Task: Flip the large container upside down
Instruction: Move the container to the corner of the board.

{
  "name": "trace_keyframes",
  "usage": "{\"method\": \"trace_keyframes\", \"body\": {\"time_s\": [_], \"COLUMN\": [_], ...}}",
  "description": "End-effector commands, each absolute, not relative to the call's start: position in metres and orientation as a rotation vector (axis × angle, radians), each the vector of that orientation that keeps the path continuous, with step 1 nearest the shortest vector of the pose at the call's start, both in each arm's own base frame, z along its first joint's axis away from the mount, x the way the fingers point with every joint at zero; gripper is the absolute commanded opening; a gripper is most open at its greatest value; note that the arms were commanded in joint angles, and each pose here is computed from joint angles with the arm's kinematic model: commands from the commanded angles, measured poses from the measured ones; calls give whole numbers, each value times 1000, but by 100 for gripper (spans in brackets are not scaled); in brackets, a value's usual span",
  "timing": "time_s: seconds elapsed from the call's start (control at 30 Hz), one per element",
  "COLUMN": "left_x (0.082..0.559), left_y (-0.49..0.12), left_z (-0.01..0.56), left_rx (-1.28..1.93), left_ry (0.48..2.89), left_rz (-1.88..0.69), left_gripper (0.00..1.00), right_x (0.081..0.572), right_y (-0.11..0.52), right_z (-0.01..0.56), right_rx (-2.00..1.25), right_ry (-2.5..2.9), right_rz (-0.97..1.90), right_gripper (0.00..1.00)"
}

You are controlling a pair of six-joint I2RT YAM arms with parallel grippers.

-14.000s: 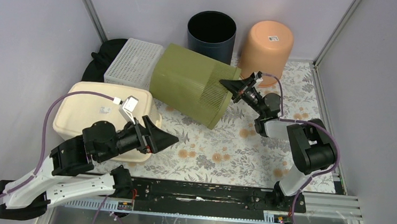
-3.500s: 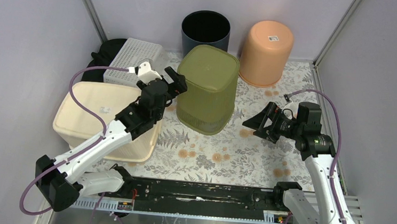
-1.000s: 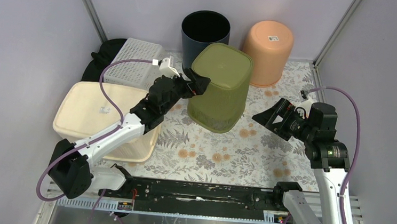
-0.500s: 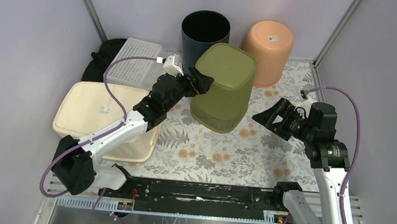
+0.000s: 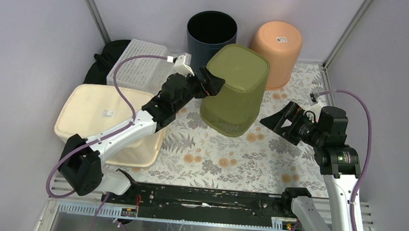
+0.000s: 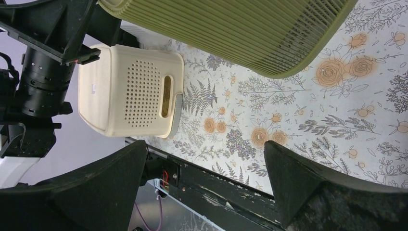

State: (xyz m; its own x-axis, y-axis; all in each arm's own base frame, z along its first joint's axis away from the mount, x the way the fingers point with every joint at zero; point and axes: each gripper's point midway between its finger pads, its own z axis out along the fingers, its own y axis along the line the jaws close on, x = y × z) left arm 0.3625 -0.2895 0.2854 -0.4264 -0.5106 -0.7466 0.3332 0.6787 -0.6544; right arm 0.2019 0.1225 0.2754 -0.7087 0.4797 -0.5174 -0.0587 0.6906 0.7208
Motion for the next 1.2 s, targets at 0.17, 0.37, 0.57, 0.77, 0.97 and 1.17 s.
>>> {"method": "trace_keyframes", "body": {"time_s": [0.17,0.37,0.57,0.77,0.97,1.17], "left_x": [347,340,335,330,337,349], "left_y": [-318,-338,-362,-399,-431,-457], "left_z": [238,236,230,226,222,212], "left_rx": [14,67,115,196,249,303], "left_ry": [1951,1965,1979,1986,1989,2000], "left_rz": [-919,-947,-979,-1024,-1068,-1096], "left_gripper": [100,100,100,100,100,100], "right_x": [198,196,191,183,180,179], "right_y": [119,119,118,118,117,118], "right_z": [295,296,307,316,313,311], "right_rx": [296,296,291,287,295,298], "right_ry": [2120,2118,2104,2093,2099,2110], "right_rz": [942,939,935,941,940,946], "right_gripper": [99,99,99,99,100,100]}}
